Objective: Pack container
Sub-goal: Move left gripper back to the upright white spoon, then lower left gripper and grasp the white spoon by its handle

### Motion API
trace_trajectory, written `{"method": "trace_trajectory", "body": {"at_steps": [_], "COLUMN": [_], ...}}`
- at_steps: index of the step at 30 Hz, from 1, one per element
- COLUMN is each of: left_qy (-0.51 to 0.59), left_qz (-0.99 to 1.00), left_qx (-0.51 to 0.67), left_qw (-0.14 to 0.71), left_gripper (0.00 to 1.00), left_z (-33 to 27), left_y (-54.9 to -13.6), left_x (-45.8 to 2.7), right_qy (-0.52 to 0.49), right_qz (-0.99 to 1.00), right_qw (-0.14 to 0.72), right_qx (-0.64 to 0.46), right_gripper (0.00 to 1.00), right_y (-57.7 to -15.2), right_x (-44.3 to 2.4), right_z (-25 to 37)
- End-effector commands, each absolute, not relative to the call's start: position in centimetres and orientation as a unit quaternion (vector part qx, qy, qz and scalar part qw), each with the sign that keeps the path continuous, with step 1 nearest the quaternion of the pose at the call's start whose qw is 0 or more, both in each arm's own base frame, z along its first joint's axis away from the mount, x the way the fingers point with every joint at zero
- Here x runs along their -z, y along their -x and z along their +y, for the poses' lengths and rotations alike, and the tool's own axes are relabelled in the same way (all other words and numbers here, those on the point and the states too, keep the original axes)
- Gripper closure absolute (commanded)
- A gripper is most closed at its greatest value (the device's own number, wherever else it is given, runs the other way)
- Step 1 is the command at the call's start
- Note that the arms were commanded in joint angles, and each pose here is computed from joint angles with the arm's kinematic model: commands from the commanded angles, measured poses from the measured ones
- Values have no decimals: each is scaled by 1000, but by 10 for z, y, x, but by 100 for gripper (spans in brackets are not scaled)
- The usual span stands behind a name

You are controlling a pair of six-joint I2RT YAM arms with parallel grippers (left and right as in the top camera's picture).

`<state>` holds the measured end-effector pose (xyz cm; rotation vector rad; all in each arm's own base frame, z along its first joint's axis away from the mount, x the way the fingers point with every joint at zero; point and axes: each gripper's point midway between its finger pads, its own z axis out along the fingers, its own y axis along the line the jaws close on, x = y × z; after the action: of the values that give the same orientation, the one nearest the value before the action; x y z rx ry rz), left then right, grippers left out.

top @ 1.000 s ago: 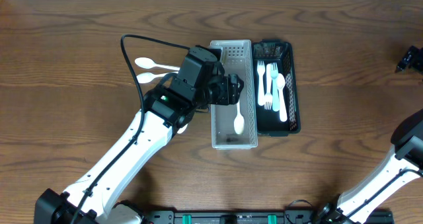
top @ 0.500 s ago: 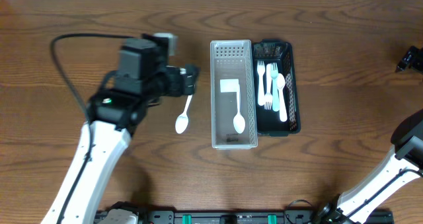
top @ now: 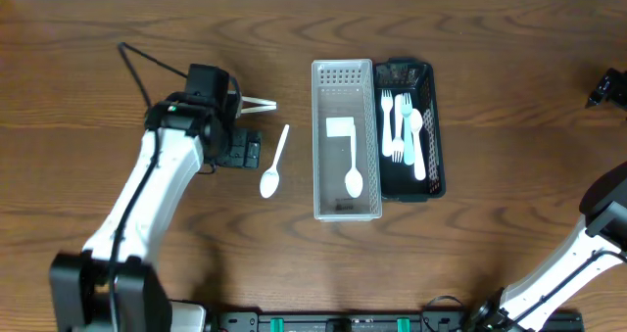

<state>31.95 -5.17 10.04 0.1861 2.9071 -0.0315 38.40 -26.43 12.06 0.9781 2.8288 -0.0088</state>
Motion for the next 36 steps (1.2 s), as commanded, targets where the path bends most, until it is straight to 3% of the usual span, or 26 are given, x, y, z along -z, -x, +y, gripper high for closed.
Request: {"method": "trace_trajectory", "body": {"at_steps": [1, 6, 12, 20, 36], "left_qy": [-105, -109, -146, -221, -203], "left_qz": [991, 993, 984, 971, 978], "left_qx": [-7, 11, 77, 61, 29], "left_qw": [79, 44, 61, 73, 43], "left_gripper": [2, 2, 2, 2, 2], "left_z": [-47, -54, -81, -95, -98], "left_y": [-320, -320, -327, -329, -328], "left_x": [-78, -52, -51, -48, -22], "right_qy": [-329, -329, -329, -329, -329], "right_qz": [940, 940, 940, 940, 940], "right_qw": [85, 85, 85, 85, 85], "right_qx": [6, 6, 6, 6, 6], "right_gripper": [1, 1, 1, 1, 1], "right_y": [-385, -385, -385, -385, -385], "right_x": [-131, -131, -131, -131, -131], "right_z": [-262, -262, -262, -262, -262]}}
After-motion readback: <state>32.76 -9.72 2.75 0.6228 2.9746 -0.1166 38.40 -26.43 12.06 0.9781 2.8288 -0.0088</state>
